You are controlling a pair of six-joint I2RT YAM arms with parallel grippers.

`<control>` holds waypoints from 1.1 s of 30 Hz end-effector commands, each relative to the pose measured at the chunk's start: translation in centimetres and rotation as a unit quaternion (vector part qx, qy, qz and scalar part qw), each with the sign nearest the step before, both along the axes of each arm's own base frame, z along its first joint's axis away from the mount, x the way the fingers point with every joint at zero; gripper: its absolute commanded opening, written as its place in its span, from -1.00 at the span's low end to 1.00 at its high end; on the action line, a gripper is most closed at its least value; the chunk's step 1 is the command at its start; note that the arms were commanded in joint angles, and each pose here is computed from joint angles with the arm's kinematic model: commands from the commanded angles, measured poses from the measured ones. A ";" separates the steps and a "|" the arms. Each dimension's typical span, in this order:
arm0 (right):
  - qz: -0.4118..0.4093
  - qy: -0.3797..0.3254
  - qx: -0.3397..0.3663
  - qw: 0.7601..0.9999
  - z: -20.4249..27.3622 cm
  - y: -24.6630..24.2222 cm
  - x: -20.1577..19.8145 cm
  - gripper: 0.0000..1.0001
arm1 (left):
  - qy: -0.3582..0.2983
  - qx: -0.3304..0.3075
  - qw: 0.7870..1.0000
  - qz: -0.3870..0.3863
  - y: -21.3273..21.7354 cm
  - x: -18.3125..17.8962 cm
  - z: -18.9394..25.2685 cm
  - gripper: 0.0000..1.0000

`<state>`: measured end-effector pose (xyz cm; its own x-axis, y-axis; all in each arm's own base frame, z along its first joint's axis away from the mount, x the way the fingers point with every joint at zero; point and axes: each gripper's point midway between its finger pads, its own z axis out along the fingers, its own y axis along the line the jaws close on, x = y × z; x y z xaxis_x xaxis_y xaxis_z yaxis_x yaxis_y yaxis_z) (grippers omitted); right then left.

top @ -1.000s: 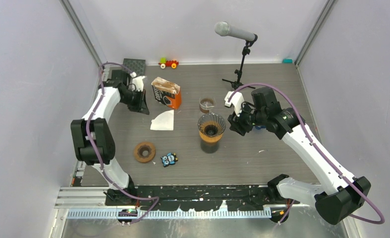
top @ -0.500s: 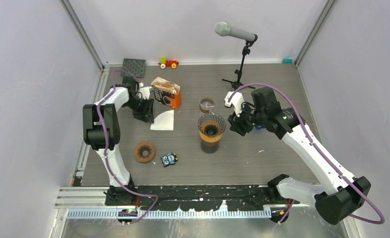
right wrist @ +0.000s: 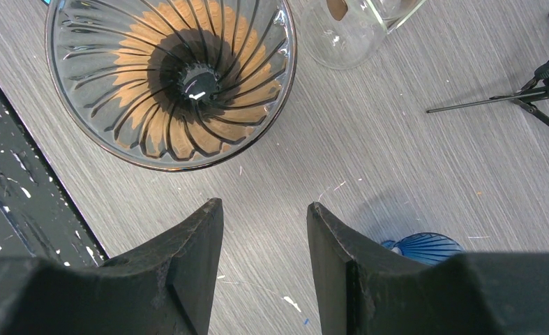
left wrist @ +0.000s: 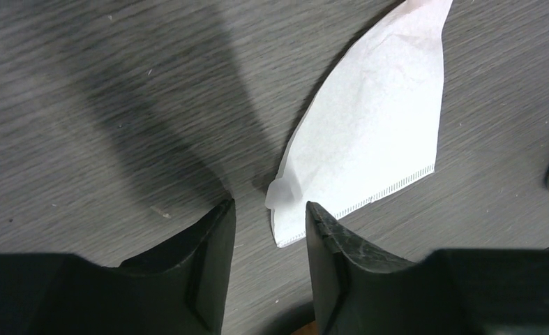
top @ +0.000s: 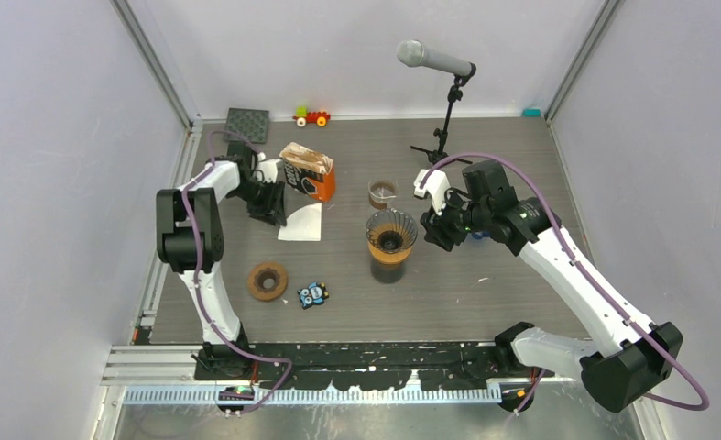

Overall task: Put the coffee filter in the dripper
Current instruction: Pick up the coffee filter from the center of the board.

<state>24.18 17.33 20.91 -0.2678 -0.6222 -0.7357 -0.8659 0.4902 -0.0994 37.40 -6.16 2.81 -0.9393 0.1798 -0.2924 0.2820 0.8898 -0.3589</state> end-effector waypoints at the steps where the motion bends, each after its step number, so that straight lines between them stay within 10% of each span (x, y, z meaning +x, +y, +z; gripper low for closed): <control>1: 0.001 -0.017 0.004 1.000 0.8 0.0 0.4 0.06 | -0.002 -0.023 1.000 -0.001 -0.9 0.9 -0.7 -0.18; 23: -0.001 -0.017 0.000 1.000 0.5 -0.1 0.5 0.06 | 0.000 -0.036 0.999 0.003 -1.3 0.9 -1.1 -1.00; 33: -0.001 -0.015 -0.001 1.000 0.4 -0.1 0.6 0.06 | -0.020 -0.068 0.997 -0.009 -2.4 -0.1 2.8 -1.00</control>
